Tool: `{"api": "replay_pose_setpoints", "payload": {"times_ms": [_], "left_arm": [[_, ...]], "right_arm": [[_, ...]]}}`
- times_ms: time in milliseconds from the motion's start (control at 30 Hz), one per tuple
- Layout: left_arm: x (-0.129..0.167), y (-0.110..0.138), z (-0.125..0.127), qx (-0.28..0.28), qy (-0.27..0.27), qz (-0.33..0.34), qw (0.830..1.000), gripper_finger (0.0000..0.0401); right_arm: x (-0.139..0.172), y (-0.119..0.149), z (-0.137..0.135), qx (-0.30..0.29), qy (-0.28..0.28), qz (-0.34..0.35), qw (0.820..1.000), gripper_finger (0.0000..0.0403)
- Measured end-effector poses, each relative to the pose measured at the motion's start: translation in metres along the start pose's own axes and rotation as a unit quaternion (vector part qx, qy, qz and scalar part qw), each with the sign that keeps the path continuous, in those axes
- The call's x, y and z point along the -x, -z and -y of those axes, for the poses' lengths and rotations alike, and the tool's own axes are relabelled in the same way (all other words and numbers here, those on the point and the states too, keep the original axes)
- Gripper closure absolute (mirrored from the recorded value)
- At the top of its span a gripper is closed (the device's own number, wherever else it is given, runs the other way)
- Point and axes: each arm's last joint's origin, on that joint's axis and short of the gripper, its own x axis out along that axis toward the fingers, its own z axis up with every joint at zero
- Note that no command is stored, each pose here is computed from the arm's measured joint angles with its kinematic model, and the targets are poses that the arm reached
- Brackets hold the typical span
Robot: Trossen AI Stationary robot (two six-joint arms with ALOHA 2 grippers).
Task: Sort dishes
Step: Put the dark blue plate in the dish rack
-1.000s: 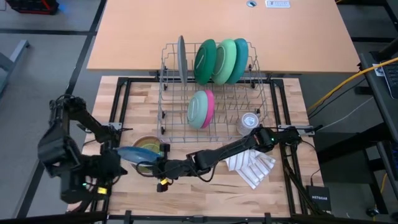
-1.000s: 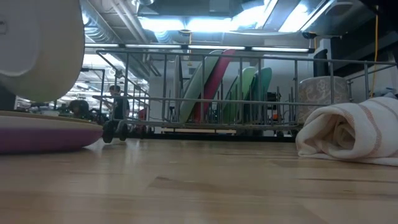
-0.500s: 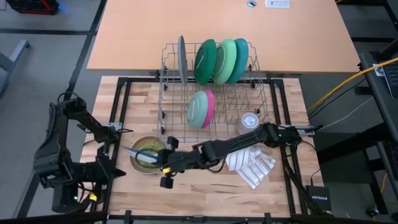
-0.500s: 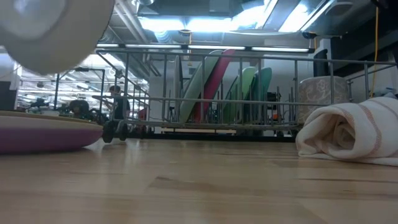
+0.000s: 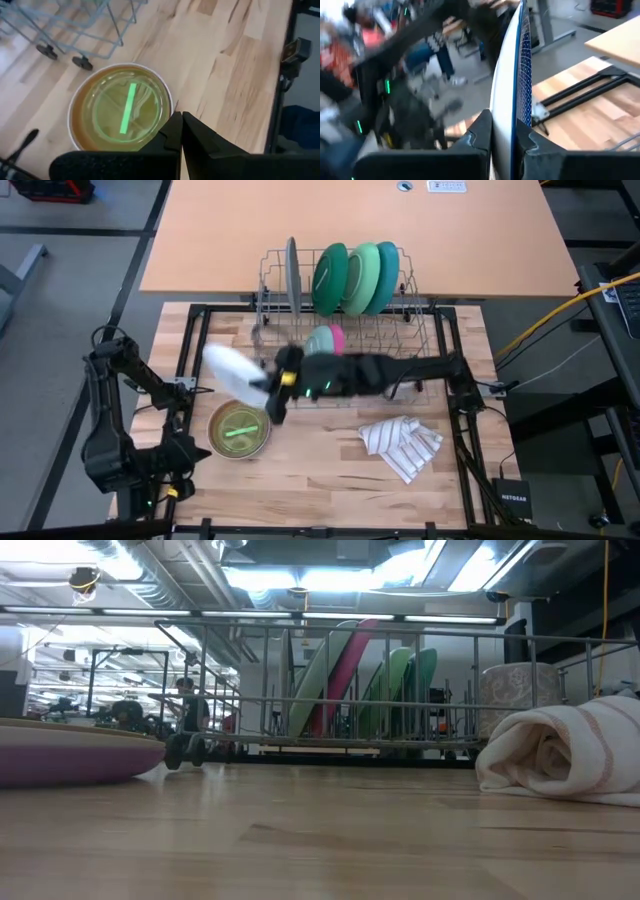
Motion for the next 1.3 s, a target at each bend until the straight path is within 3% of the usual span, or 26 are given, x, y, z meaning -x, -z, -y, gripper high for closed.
{"api": "replay_pose_setpoints", "payload": {"times_ms": [200, 400, 533, 867, 1133, 1300], "left_arm": [[-0.024, 0.019, 0.005, 0.021, 0.016, 0.044, 0.999, 0.0401], [-0.055, 0.025, 0.005, 0.027, 0.006, 0.105, 0.994, 0.0401], [-0.079, 0.019, 0.002, 0.027, -0.020, 0.111, 0.993, 0.0401], [-0.118, -0.005, 0.004, 0.042, -0.030, 0.120, 0.991, 0.0401], [-0.126, -0.011, 0.005, 0.036, -0.024, 0.121, 0.992, 0.0401], [-0.126, -0.011, 0.005, 0.032, -0.024, 0.120, 0.992, 0.0401]], "right_arm": [[0.020, -0.041, 0.033, -0.075, 0.030, 0.036, 0.996, 0.0377], [0.041, -0.058, 0.069, -0.168, 0.050, -0.033, 0.984, 0.0380], [0.047, -0.062, 0.088, -0.217, 0.061, -0.075, 0.971, 0.0383], [0.048, -0.076, 0.131, -0.292, 0.111, -0.071, 0.947, 0.0383], [0.060, -0.066, 0.167, -0.352, 0.231, -0.132, 0.897, 0.0383], [0.060, -0.067, 0.170, -0.354, 0.243, -0.118, 0.895, 0.0384]]}}
